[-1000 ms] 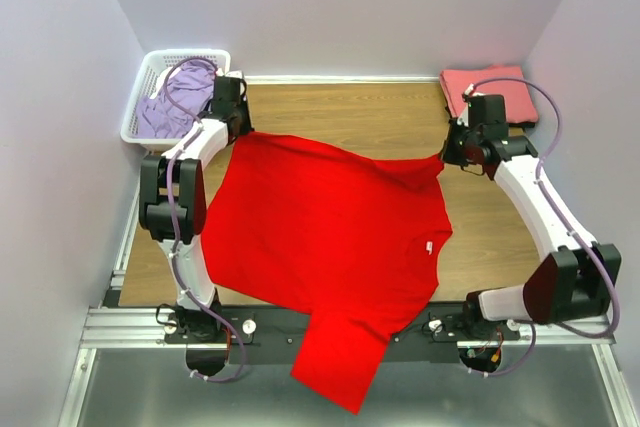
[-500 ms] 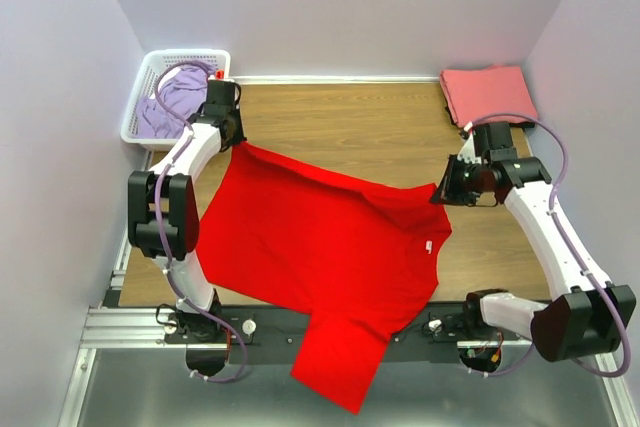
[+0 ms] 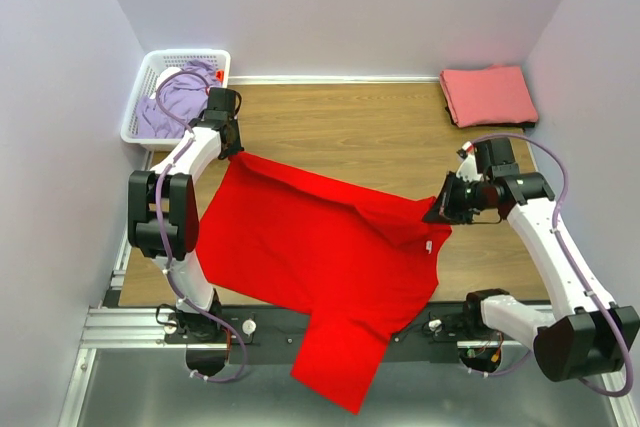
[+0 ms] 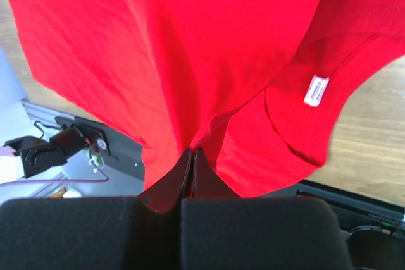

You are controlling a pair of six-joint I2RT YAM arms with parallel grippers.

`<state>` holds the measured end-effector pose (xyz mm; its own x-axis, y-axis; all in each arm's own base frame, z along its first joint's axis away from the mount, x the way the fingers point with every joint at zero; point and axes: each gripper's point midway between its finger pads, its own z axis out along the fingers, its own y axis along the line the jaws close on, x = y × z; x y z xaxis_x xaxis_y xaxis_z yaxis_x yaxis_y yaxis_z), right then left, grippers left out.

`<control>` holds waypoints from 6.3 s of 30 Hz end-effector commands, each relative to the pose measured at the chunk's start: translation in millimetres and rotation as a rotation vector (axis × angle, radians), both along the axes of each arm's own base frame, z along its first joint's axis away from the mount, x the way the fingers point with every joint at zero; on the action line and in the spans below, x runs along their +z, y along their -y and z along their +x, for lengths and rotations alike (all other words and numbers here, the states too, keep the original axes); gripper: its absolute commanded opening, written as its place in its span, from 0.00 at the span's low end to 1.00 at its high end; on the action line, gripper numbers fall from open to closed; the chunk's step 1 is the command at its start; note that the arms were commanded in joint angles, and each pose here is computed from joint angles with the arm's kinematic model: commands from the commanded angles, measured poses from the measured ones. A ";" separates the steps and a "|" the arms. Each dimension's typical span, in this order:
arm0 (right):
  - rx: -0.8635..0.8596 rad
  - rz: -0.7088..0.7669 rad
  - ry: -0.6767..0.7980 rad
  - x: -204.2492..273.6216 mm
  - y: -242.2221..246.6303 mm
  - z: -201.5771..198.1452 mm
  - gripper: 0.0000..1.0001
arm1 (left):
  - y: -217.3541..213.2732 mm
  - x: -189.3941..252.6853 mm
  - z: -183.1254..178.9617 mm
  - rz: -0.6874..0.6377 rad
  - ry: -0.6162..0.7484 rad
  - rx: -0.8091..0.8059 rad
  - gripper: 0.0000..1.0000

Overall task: Fold and stack the t-shirts
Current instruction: Fold the tshirt

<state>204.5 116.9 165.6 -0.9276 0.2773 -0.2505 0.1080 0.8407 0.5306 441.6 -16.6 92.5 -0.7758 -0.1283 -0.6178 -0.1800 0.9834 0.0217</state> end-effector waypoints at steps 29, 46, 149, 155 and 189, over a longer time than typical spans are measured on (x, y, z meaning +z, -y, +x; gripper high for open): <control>0.013 0.035 -0.290 -82.1 -1.8 -78.6 0.06 | -23.2 -53.0 -11.7 0.154 -0.121 0.077 0.00; 0.025 0.061 -0.211 -60.9 -6.7 -62.2 0.47 | -31.4 -44.2 -14.9 0.288 -0.108 0.137 0.35; -0.235 -0.126 -0.094 -116.6 32.1 17.3 0.01 | -19.0 -65.9 -81.9 -0.254 -0.009 0.194 0.13; -0.237 -0.127 -0.087 -115.2 32.5 18.6 0.01 | -18.7 -81.9 -83.3 -0.254 -0.043 0.198 0.08; -0.264 -0.314 -0.133 -102.3 63.5 13.3 0.02 | -35.1 -90.8 -91.7 -0.195 -0.071 0.258 0.00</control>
<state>217.7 64.8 63.1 -0.8591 0.4548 -0.2349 0.3871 0.8775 0.2832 371.0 9.8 22.7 -0.7034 -0.4350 -0.5621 -0.3892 0.8975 -0.2076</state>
